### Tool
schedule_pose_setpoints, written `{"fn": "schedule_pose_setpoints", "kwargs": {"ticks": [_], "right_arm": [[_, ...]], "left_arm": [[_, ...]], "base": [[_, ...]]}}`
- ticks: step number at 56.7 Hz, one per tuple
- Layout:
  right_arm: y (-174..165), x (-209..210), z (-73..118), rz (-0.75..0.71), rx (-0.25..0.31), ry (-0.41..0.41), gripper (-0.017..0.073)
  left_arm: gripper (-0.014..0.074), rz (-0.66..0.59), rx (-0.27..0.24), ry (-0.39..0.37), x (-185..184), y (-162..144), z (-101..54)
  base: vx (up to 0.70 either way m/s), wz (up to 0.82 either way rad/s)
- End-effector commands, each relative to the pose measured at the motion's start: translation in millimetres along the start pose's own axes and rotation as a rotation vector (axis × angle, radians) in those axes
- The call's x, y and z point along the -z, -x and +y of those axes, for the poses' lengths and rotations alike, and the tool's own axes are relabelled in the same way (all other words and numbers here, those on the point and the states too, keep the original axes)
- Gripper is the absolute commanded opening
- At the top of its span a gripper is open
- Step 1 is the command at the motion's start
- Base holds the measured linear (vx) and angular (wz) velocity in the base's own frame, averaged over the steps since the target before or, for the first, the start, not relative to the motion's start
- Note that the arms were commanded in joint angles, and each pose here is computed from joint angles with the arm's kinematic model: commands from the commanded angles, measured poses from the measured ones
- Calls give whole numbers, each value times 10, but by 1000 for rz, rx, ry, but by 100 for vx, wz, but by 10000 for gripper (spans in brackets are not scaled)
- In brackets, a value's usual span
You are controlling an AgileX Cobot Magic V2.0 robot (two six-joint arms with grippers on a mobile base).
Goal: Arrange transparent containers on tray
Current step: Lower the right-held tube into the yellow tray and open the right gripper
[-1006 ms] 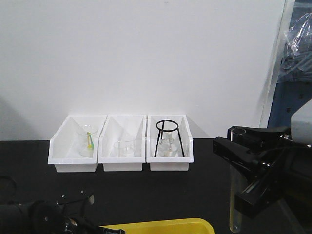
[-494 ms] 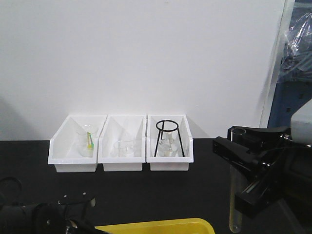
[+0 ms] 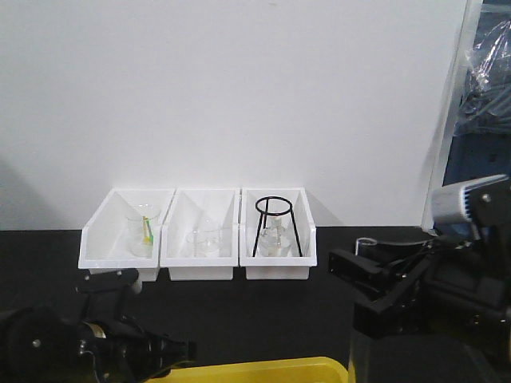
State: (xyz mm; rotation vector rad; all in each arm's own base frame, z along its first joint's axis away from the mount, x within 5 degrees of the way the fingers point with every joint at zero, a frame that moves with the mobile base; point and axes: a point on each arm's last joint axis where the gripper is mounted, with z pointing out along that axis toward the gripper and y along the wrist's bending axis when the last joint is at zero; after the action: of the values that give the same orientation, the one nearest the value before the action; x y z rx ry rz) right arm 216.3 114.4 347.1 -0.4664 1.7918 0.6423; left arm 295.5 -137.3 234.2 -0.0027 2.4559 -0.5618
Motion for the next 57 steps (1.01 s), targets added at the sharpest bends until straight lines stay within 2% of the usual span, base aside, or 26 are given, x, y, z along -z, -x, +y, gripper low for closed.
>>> {"fn": "schedule_pose_setpoints", "kwargs": {"ticks": [1,5,13,19,31,45,52,57], "right_arm": [[-6,-124,-44,41,-70,2,-11],[-138,-288,-94,112,-131,17,-11],[-404,-568,-191,235,-183,34,-11],[-588,-734,-269,306,-219,24,-11],[-905,-978,-457,398,-254,-66,-11],[-1139,-1117,-579,462,-269,-127,5],[-1210,-1152,-612,482,-270,-143,57],[-1246,-1170,-642,488,-269,-165,127]], "left_arm": [[412,-207,-37,-76,463,245,-191],[412,-271,-70,-104,702,282,-247],[412,-390,-137,-148,1152,310,-332],[412,-467,-165,-178,1443,299,-373],[412,-550,-176,-214,1765,262,-405],[412,-552,-170,-222,1800,250,-410],[412,-552,-170,-222,1800,250,-410],[412,-552,-170,-222,1800,250,-410]], "base": [[0,0],[0,0],[0,0],[0,0],[0,0],[0,0],[0,0],[0,0]]}}
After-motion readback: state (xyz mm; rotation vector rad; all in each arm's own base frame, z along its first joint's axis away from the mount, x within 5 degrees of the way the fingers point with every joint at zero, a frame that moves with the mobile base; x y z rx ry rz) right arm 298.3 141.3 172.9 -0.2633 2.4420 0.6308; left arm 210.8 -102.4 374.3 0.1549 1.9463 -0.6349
